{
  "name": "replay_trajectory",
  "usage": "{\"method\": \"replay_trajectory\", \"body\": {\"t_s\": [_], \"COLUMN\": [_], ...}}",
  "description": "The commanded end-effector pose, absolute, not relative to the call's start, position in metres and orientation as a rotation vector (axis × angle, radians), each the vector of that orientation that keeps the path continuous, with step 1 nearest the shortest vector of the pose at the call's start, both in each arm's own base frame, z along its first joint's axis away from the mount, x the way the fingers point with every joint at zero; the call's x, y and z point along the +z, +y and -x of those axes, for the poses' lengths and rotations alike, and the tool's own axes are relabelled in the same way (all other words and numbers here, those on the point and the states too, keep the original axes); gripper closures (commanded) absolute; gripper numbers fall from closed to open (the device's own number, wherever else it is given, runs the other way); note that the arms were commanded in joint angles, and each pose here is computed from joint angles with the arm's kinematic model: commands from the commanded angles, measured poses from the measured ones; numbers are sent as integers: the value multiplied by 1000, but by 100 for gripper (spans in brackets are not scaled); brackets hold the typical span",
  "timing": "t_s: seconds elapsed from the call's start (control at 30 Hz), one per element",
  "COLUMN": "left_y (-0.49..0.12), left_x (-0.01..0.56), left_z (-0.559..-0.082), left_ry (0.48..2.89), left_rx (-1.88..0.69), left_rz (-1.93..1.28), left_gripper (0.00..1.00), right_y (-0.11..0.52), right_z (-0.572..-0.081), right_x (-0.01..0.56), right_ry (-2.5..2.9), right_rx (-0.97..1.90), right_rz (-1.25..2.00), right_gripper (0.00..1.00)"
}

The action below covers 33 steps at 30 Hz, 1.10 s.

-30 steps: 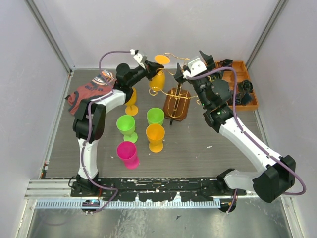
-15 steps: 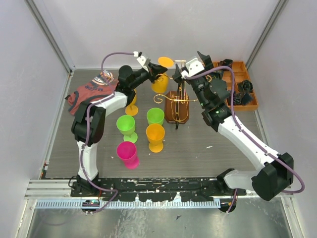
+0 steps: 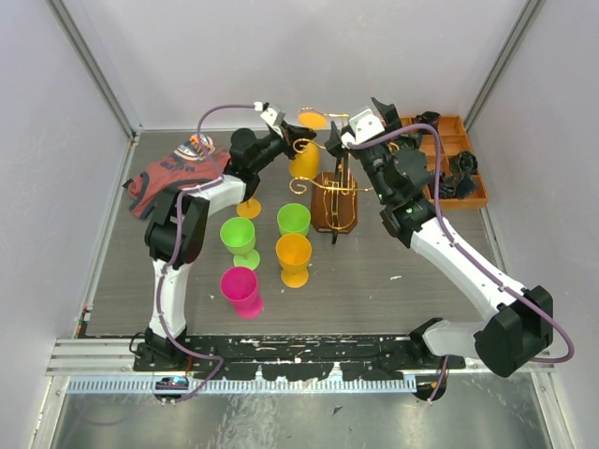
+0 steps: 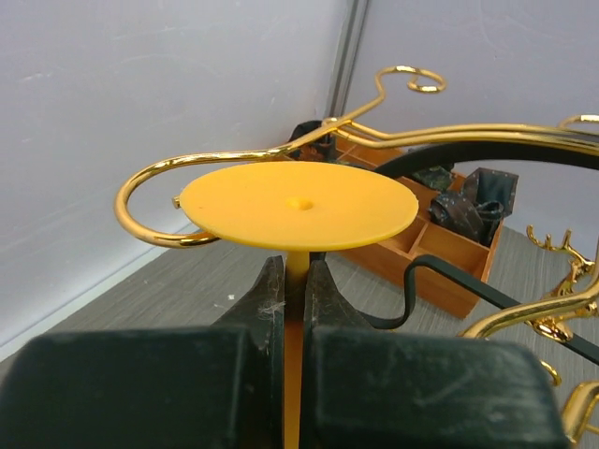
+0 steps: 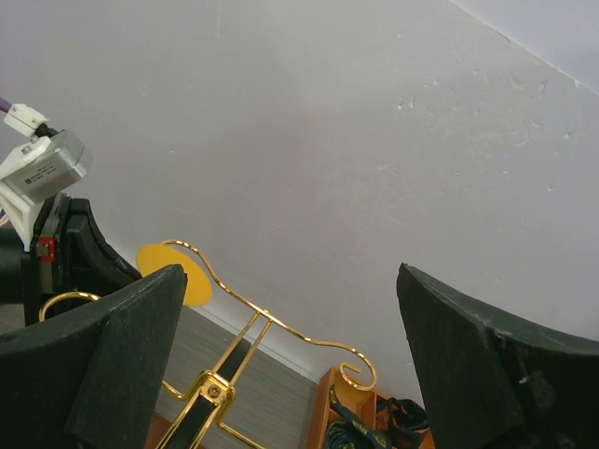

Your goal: Place the wine glass upside down on the wine glass rack

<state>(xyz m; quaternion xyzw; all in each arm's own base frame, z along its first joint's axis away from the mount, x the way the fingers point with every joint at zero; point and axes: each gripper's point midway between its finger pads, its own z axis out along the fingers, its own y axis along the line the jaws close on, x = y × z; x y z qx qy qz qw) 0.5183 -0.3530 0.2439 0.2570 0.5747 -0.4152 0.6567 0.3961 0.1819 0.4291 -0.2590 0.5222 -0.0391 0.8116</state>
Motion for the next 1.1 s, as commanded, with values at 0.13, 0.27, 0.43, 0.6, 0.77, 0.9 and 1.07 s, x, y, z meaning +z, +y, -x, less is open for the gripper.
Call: {"method": "replay_trajectory", "body": {"t_s": [0.13,0.27,0.43,0.6,0.77,0.9,1.07], "left_y": [-352,-352,-348,-337,-324,-315,-310], "left_x": [273,271,267,263,265,268,270], "left_z": [-541,-554,-571,-582,-582,-574,-564], "left_ry": [1193,1187,1201,1229,1233,1226,1215], "left_rx": [-924,-910,-882,-824,-772,-742,-730], "left_rz": [-516,-493,-457,-402,-377,-385,-393], "left_gripper": [100,100,100,99,99,99,99], "right_y": [179,180,179,179,180,180,181], "right_z": [-399,-401,-405,-408,-409,-410,-410], "right_x": [452,449,448,448,446,443,441], "right_ry": [1057,1061,1066,1067,1071,1078,1084], "right_rx": [-82,-82,-84,-80,-70,-68,-53], "right_rz": [509,512,514,511,510,507,501], "right_gripper": [0,0,0,0,0,0,0]}}
